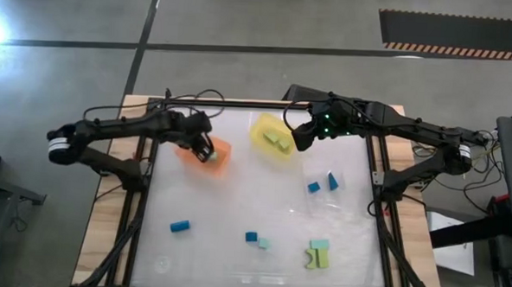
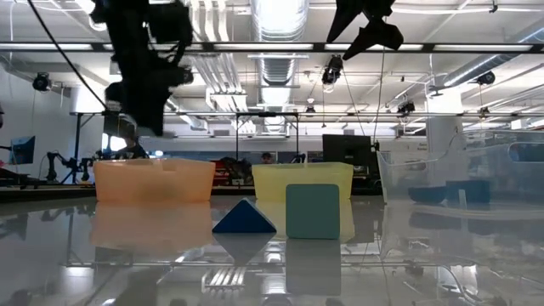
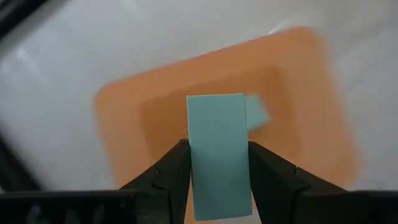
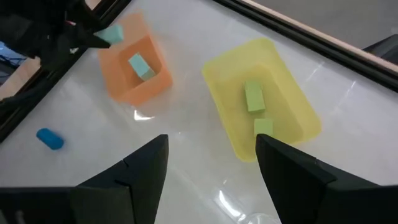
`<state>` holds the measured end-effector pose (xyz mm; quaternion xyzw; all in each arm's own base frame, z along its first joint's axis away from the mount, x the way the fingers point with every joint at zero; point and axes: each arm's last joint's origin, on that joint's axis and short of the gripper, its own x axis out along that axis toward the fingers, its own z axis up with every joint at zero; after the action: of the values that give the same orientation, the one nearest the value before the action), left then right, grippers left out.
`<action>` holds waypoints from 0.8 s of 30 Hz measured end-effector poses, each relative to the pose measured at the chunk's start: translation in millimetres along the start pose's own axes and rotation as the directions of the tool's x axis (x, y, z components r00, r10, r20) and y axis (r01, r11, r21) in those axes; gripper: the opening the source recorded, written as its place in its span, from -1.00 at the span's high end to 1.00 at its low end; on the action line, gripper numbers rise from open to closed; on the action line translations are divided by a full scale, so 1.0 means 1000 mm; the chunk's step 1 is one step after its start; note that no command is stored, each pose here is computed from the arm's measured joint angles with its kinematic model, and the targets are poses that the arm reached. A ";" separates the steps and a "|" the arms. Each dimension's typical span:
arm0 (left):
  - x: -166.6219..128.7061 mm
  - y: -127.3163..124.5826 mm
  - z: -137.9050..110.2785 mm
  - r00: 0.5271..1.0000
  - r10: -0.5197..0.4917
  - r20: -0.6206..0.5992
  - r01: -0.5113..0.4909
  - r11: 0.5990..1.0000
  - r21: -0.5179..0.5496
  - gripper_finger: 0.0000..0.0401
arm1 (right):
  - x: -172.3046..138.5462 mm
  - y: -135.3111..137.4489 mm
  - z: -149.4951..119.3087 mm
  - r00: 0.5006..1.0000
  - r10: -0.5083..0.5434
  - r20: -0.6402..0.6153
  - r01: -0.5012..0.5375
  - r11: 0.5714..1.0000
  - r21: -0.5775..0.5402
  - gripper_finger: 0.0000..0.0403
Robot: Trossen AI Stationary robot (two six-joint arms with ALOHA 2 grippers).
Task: Sort & place blocks by color
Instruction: Put the light blue block into the orange bin
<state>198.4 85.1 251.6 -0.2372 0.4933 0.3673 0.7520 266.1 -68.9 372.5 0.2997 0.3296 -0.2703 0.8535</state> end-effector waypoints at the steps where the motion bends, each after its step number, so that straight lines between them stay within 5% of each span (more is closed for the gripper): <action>1: 0.005 0.006 -0.001 1.000 0.015 -0.009 -0.015 0.999 -0.036 0.39 | 0.000 0.000 0.000 1.000 -0.002 0.002 0.002 1.000 0.000 -0.16; 6: 0.023 0.027 -0.007 0.995 0.063 -0.078 -0.074 0.987 -0.146 0.39 | 0.000 0.000 0.000 1.000 -0.004 0.003 0.004 1.000 0.001 -0.16; 24: 0.044 0.031 -0.004 0.981 0.105 -0.164 -0.131 0.979 -0.156 0.39 | 0.000 0.000 0.000 1.000 -0.004 0.003 0.004 1.000 -0.006 -0.16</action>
<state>182.0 115.4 210.3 -0.2969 0.5314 0.4317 0.6657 266.0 -69.0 372.5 0.2962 0.3298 -0.2714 0.8543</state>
